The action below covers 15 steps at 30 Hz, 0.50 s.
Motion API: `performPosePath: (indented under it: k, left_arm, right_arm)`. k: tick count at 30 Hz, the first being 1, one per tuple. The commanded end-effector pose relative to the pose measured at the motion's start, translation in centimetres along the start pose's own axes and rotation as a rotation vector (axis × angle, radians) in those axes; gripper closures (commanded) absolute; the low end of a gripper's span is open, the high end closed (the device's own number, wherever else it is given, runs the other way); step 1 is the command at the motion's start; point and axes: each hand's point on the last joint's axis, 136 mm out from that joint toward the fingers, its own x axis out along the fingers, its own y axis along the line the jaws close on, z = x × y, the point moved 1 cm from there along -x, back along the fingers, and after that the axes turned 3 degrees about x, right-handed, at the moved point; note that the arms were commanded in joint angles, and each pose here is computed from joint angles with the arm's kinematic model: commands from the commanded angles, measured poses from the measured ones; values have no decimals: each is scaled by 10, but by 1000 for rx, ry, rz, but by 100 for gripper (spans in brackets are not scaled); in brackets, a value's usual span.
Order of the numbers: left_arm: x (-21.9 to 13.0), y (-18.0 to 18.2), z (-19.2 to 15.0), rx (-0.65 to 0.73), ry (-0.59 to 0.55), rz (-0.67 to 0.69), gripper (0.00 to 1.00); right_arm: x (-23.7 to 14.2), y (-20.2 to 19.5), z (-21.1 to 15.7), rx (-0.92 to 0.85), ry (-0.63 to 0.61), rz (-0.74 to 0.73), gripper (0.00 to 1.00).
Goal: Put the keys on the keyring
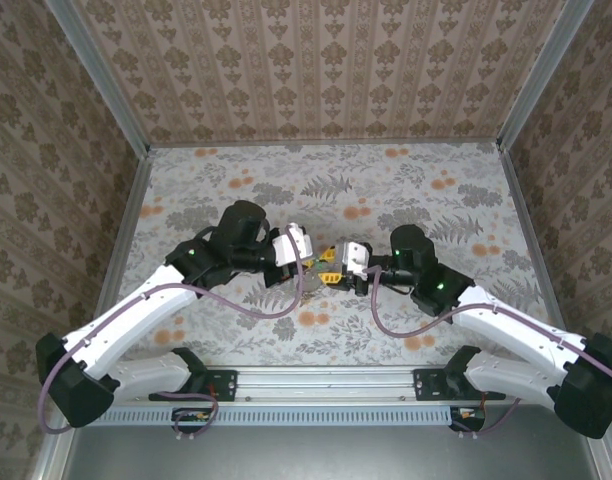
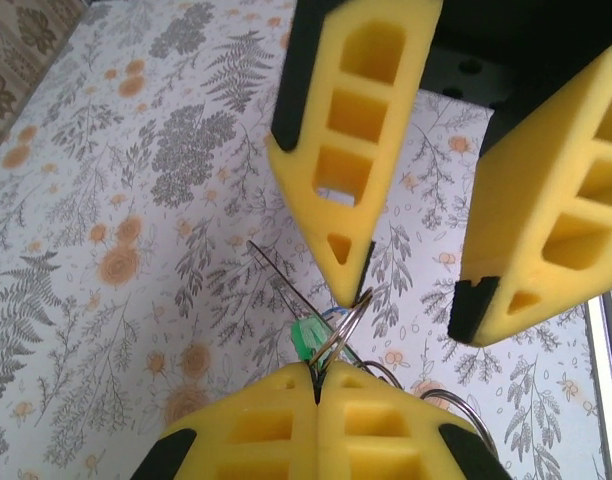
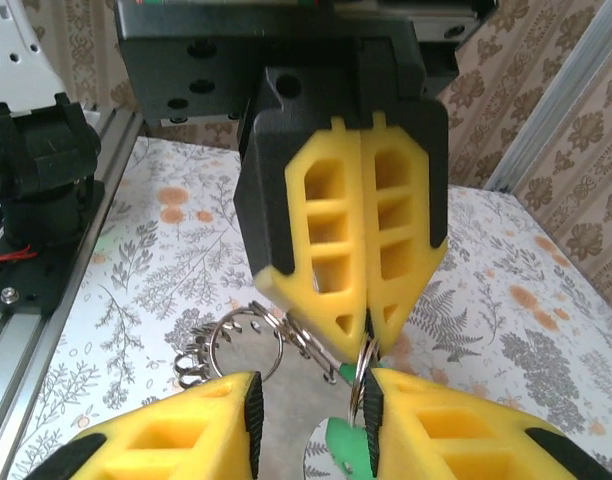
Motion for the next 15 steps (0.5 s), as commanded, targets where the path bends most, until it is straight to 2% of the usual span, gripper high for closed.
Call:
performPosePath:
  k: [1,5,13,15]
  left_arm:
    - [-3,3,8,22,3,15,100]
    - [-2,2,9,20,-6,9,100]
    - [-4,2,12,27,-23,8,100]
    - [-4,1,12,27,-24,5,100]
  right_arm:
    - [-1,0,3,-38,54,16,65]
    - [4,-2,0,-20,88,29,69]
    - [11,-7,-14,31,144,15,70]
    - [11,-7,-14,38,149,13,78]
